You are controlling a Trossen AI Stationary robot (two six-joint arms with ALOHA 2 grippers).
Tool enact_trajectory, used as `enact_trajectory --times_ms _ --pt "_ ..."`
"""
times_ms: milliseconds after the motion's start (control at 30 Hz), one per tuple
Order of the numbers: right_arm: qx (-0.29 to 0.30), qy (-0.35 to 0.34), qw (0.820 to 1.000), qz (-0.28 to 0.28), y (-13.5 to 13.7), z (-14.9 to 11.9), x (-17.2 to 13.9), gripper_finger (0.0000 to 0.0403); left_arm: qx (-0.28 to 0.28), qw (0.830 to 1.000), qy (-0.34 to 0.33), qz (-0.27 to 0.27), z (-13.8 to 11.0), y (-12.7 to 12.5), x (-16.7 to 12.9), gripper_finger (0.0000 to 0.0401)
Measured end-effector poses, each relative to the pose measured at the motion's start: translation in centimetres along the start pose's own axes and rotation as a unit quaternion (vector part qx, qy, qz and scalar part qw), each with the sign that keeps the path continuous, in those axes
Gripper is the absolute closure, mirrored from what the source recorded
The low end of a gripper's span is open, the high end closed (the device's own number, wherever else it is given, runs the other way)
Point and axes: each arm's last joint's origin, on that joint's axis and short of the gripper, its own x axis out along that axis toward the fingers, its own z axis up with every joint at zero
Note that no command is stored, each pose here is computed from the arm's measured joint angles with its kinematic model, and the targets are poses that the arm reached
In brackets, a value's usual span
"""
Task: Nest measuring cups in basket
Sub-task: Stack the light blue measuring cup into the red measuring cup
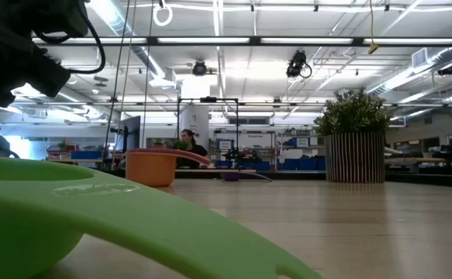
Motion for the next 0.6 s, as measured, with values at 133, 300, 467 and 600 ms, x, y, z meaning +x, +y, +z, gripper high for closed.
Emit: enact_trajectory --times_ms 133,300,467,600 --pt "0.004 0.000 1.000 0.000 0.0 0.0 0.0 0.0398 -0.036 0.999 0.002 0.020 0.1 -0.4 0.6 0.0298" --pt "0.004 0.000 1.000 0.000 0.0 0.0 0.0 0.0398 -0.052 0.997 0.018 0.044 0.4 -0.8 1.4 0.0298" --pt "0.003 0.000 1.000 0.000 0.0 0.0 0.0 0.0398 -0.070 0.995 0.029 0.068 0.7 -1.0 2.1 0.0298" --pt "0.004 0.000 1.000 -0.001 -0.1 0.0 0.0 0.0398 -0.073 0.994 0.035 0.079 0.9 -1.1 2.5 0.0298"
